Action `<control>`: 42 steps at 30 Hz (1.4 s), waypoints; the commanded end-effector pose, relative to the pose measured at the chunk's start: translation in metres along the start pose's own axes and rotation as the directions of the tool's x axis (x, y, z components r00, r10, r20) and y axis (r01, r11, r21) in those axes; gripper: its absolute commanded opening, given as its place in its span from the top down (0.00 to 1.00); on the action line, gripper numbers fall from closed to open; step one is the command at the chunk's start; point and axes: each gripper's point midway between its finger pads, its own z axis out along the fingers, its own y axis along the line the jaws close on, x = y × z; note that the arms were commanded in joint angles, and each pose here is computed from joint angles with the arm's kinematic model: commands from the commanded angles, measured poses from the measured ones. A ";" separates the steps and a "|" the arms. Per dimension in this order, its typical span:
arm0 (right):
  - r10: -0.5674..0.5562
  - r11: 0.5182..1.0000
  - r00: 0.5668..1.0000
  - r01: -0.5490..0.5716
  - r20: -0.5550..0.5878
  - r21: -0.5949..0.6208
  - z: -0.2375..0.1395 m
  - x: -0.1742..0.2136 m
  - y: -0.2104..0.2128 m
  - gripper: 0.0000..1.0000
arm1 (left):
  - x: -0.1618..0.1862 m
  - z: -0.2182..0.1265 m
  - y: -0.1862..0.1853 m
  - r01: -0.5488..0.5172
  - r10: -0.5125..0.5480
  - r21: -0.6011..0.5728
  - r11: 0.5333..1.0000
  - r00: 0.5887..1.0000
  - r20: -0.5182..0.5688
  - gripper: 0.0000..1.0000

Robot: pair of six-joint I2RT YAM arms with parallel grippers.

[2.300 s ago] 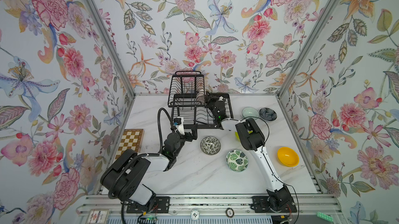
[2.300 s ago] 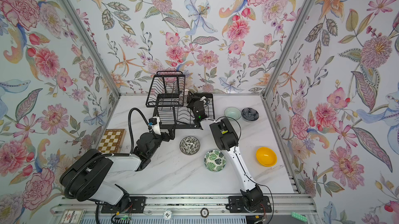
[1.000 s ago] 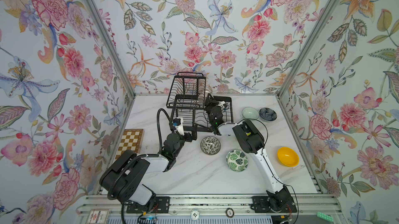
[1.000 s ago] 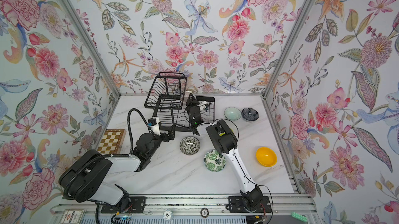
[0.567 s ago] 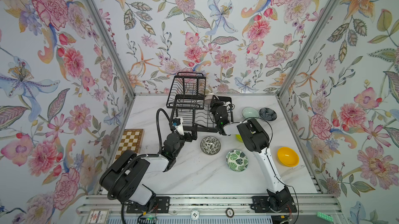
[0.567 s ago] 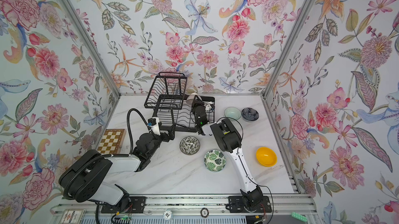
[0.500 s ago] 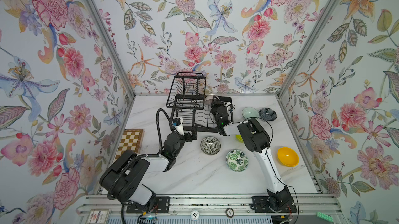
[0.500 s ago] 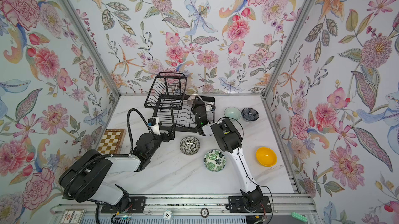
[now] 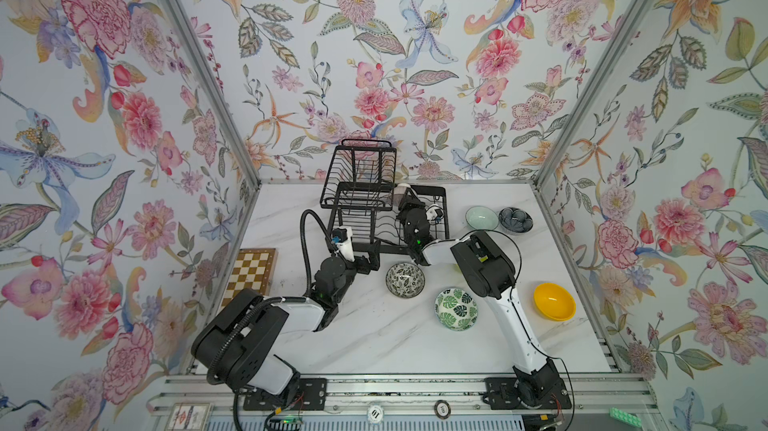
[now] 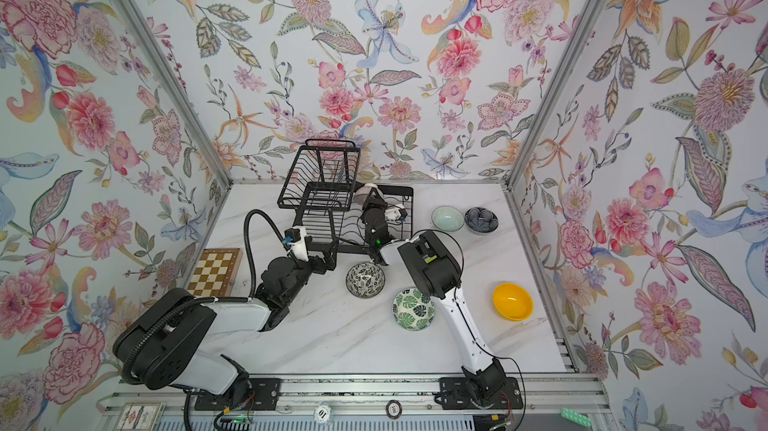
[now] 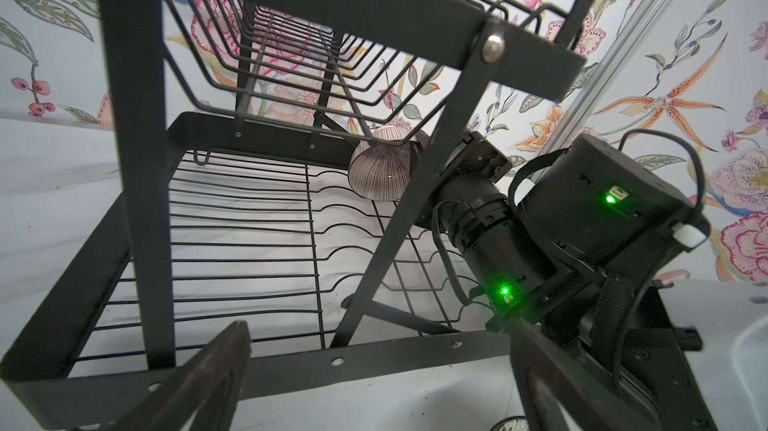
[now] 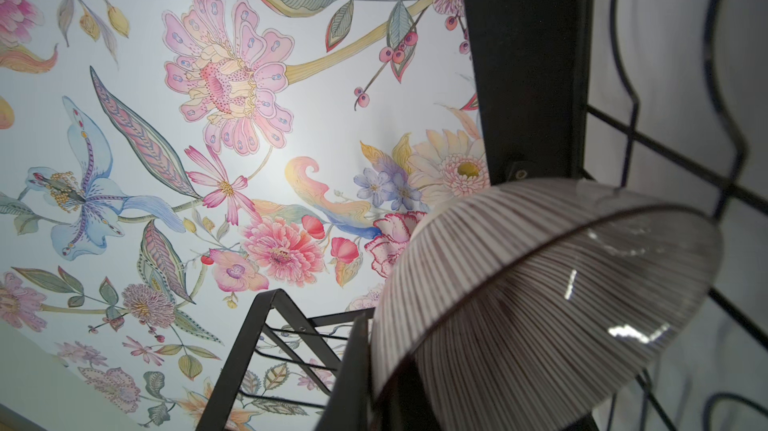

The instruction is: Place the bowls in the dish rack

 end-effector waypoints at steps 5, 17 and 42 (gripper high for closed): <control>0.099 0.993 0.994 -0.096 0.042 -0.072 0.007 0.004 0.005 1.00 | -0.014 -0.004 -0.004 0.020 -0.021 0.019 1.000 0.999 0.048 0.01; 0.110 0.993 0.992 -0.107 0.056 -0.052 0.017 0.004 -0.017 1.00 | -0.015 -0.006 -0.002 0.017 -0.017 0.007 1.000 0.998 0.052 0.01; 0.072 0.997 0.992 -0.074 0.104 0.017 0.006 0.004 -0.065 1.00 | -0.017 -0.007 0.003 0.041 -0.040 -0.007 0.999 0.998 0.055 0.01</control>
